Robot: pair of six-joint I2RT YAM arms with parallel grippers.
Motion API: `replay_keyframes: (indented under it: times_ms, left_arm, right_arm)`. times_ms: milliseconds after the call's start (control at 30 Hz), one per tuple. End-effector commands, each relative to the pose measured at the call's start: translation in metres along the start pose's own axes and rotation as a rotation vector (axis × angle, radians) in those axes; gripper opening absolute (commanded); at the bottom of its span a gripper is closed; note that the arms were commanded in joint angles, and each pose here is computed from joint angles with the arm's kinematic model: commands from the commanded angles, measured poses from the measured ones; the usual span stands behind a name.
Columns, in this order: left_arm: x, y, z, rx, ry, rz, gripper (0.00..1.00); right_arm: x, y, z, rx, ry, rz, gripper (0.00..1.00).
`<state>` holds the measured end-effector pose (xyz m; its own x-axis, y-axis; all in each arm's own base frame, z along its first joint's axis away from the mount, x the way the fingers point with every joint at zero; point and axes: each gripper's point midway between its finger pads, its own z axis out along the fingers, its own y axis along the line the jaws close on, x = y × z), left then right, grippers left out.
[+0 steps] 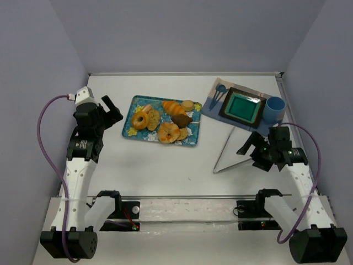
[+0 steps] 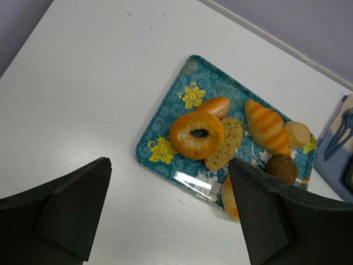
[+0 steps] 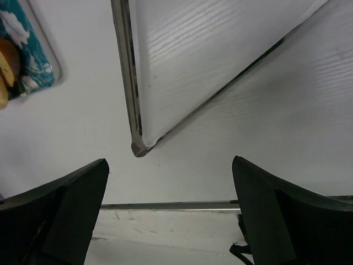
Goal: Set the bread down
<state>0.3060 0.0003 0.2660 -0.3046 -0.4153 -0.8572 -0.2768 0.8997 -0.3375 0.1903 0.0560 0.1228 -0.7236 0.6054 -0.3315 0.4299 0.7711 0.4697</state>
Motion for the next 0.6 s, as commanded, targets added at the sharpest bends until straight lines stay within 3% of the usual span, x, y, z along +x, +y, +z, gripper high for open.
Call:
replay_keyframes:
  times_ms: [0,333,567]
  left_arm:
    - [-0.008,-0.004,-0.002,0.020,-0.027,0.010,0.99]
    - [-0.004,0.000,0.005,-0.004,-0.020,-0.005,0.99]
    - [-0.007,0.006,0.007,-0.036,-0.042,-0.007,0.99]
  right_arm:
    - [0.014,0.014,0.025,0.066,0.010,-0.018,1.00]
    - [0.025,0.035,0.073,0.248,0.011,-0.024,1.00]
    - [0.026,0.060,0.095,0.231,0.004,-0.042,1.00]
